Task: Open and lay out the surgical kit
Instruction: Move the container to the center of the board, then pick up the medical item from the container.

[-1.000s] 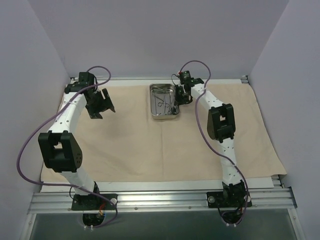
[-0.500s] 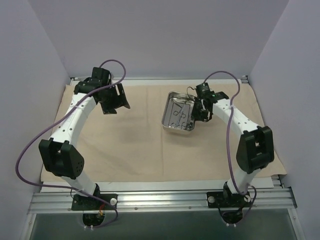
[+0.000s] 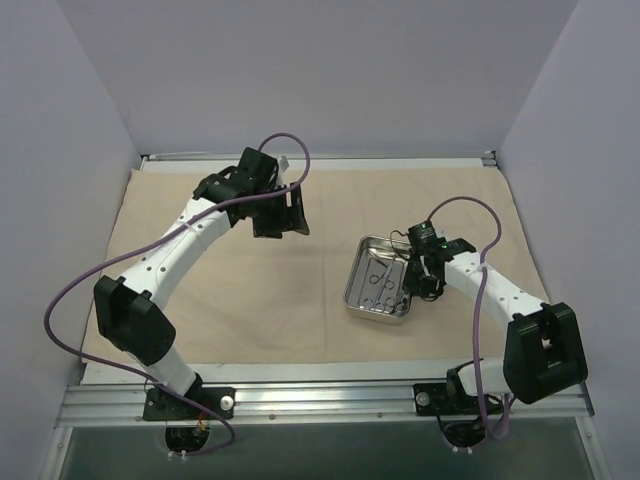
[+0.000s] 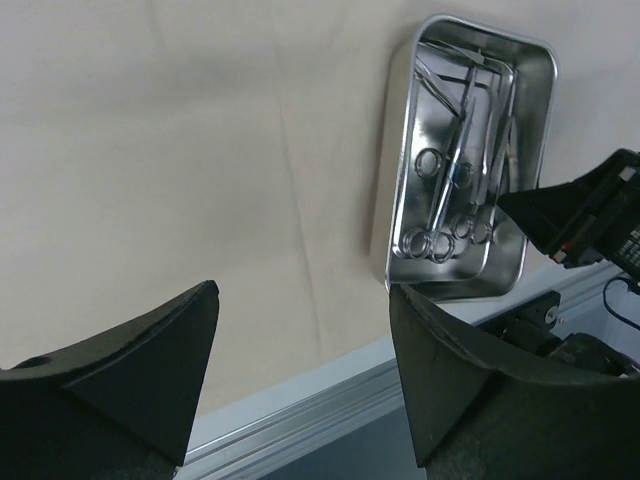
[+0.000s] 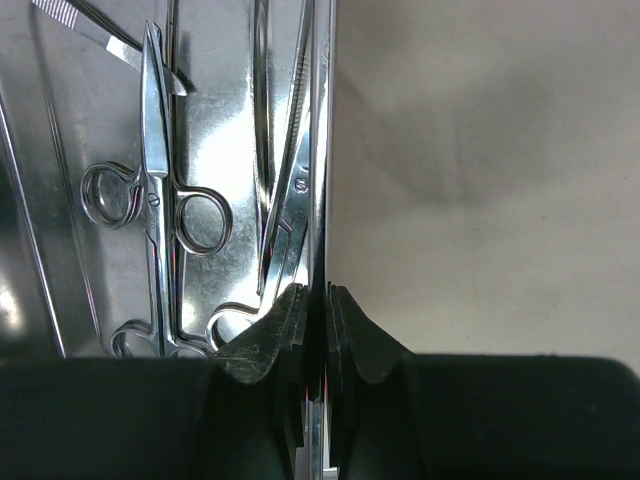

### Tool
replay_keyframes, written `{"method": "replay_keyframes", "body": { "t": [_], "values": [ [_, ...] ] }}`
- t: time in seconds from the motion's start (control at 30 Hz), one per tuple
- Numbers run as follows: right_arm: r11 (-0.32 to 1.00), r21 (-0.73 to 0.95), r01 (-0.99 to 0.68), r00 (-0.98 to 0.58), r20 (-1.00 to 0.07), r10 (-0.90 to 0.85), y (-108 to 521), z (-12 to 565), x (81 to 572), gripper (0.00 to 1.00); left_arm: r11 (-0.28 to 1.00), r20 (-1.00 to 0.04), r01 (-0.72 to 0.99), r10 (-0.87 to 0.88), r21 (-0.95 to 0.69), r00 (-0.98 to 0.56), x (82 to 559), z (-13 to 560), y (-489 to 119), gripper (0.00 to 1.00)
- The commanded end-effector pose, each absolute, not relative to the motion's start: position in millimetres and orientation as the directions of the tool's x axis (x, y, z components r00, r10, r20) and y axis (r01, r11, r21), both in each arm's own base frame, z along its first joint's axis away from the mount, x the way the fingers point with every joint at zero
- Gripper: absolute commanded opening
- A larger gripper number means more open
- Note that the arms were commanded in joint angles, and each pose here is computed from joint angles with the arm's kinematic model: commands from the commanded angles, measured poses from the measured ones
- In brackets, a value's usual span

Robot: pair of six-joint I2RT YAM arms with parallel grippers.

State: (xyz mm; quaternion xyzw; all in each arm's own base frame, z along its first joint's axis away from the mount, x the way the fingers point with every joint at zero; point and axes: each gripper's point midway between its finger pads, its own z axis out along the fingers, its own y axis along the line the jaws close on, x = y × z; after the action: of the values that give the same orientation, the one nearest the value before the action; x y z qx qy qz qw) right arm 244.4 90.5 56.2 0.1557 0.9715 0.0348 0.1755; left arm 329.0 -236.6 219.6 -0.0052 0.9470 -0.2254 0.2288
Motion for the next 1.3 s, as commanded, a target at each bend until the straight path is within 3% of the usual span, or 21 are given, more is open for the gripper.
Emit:
{"method": "replay_keyframes", "body": {
  "t": [0.0,0.27,0.37,0.4,0.5,0.6,0.67,0.73,0.8,0.9,1.07,1.27],
  "values": [
    [0.925,0.199,0.322,-0.826,-0.419,0.378,95.6,64.7,257.6,0.00,0.849,-0.501,0.199,-0.087,-0.490,-0.861,327.7,242.2,-271.5,0.77],
    [0.916,0.207,0.344,-0.848,-0.350,0.398,100.4,46.5,244.7,0.01,0.820,-0.483,0.294,0.025,-0.491,-0.875,320.8,230.1,-322.8,0.73],
    [0.925,0.173,0.337,-0.872,-0.313,0.376,99.5,43.2,239.1,0.24,0.820,-0.478,0.301,0.038,-0.487,-0.878,321.4,226.7,-324.7,0.73],
    [0.927,0.168,0.336,-0.873,-0.315,0.373,98.7,45.2,239.3,0.39,0.827,-0.479,0.297,0.039,-0.478,-0.877,322.3,226.5,-322.5,0.73],
    [0.928,0.173,0.330,-0.869,-0.328,0.371,98.5,57.2,241.0,0.68,0.836,-0.490,0.308,0.054,-0.454,-0.870,322.6,225.4,-317.3,0.73],
    [0.933,0.176,0.315,-0.869,-0.341,0.358,98.8,71.6,244.1,0.76,0.846,-0.493,0.316,0.073,-0.430,-0.867,322.7,223.2,-310.4,0.73],
    [0.937,0.183,0.299,-0.867,-0.358,0.347,102.0,82.4,249.8,0.75,0.853,-0.502,0.318,0.079,-0.413,-0.861,324.0,223.6,-304.7,0.73],
    [0.940,0.204,0.273,-0.863,-0.380,0.333,112.5,95.8,264.9,0.66,0.856,-0.516,0.323,0.080,-0.403,-0.853,324.4,227.6,-298.6,0.73],
    [0.936,0.223,0.274,-0.859,-0.381,0.342,122.7,106.0,278.4,0.49,0.861,-0.521,0.319,0.075,-0.396,-0.850,324.9,229.1,-290.4,0.73],
    [0.931,0.241,0.275,-0.878,-0.331,0.345,140.1,95.9,286.5,0.32,0.862,-0.525,0.316,0.070,-0.396,-0.848,326.5,229.4,-279.2,0.73],
    [0.926,0.208,0.315,-0.896,-0.257,0.362,164.8,70.2,291.1,0.36,0.858,-0.514,0.298,0.046,-0.419,-0.856,330.2,229.5,-260.6,0.73],
    [0.932,0.144,0.334,-0.901,-0.243,0.360,166.5,48.0,284.6,0.33,0.849,-0.515,0.277,0.007,-0.449,-0.857,334.9,237.4,-241.7,0.73]
  ]
}}
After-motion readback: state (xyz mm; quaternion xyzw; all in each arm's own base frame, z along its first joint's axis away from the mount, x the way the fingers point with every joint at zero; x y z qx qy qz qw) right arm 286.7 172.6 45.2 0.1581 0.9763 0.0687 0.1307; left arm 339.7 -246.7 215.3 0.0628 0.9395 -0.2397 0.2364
